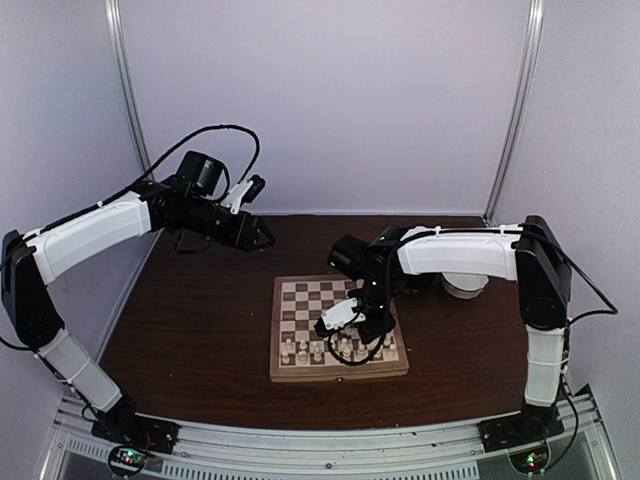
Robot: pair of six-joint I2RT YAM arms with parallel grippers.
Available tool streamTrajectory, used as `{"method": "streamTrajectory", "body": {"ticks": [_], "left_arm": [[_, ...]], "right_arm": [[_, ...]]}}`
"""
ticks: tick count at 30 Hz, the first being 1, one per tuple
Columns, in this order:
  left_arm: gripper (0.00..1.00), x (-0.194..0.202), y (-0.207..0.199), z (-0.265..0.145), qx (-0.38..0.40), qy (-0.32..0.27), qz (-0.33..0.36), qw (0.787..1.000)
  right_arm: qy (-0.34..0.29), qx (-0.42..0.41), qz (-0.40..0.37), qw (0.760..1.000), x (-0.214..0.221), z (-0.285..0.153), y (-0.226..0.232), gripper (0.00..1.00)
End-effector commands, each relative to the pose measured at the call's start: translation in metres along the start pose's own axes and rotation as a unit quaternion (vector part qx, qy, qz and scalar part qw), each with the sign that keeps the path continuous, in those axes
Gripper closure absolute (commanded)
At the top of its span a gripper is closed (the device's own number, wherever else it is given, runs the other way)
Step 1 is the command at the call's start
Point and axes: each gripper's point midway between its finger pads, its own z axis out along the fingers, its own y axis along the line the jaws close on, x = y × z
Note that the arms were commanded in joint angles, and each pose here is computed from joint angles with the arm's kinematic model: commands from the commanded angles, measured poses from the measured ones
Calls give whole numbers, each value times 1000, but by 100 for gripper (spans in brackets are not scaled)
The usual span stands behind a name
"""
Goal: Set up the chess pieces on the board
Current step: Adjust the rook at f2, then pick up the queen from the chessboard.
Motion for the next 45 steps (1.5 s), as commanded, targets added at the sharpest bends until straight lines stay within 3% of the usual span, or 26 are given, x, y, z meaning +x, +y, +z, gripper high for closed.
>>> {"method": "streamTrajectory", "body": {"ticks": [1, 8, 15, 18, 23, 27, 30, 33, 45], "left_arm": [[47, -12, 1, 1, 8, -22, 3, 1000], [46, -9, 2, 7, 15, -13, 4, 1000], [36, -1, -5, 21, 56, 0, 23, 998], [37, 10, -14, 35, 92, 24, 52, 994], [41, 39, -39, 62, 107, 98, 163, 976], [43, 57, -65, 84, 117, 149, 235, 953], [45, 67, -74, 99, 105, 181, 280, 937], [46, 79, -81, 118, 100, 213, 323, 917], [51, 110, -94, 164, 140, 267, 369, 879]], "right_arm": [[3, 7, 2, 1000, -2, -1, -3, 53], [-28, 14, 4, 1000, -10, -32, -1, 53], [-67, 16, -1, 998, -9, -68, 8, 50], [-78, 25, 9, 997, -2, -83, 8, 50], [-145, 35, 64, 987, 14, -122, 12, 50], [-242, 41, 148, 958, 32, -152, 7, 51], [-343, 34, 237, 908, 48, -173, -8, 53], [-382, 34, 305, 872, 71, -172, -20, 53], [-389, 55, 333, 857, 94, -175, -25, 52]]}}
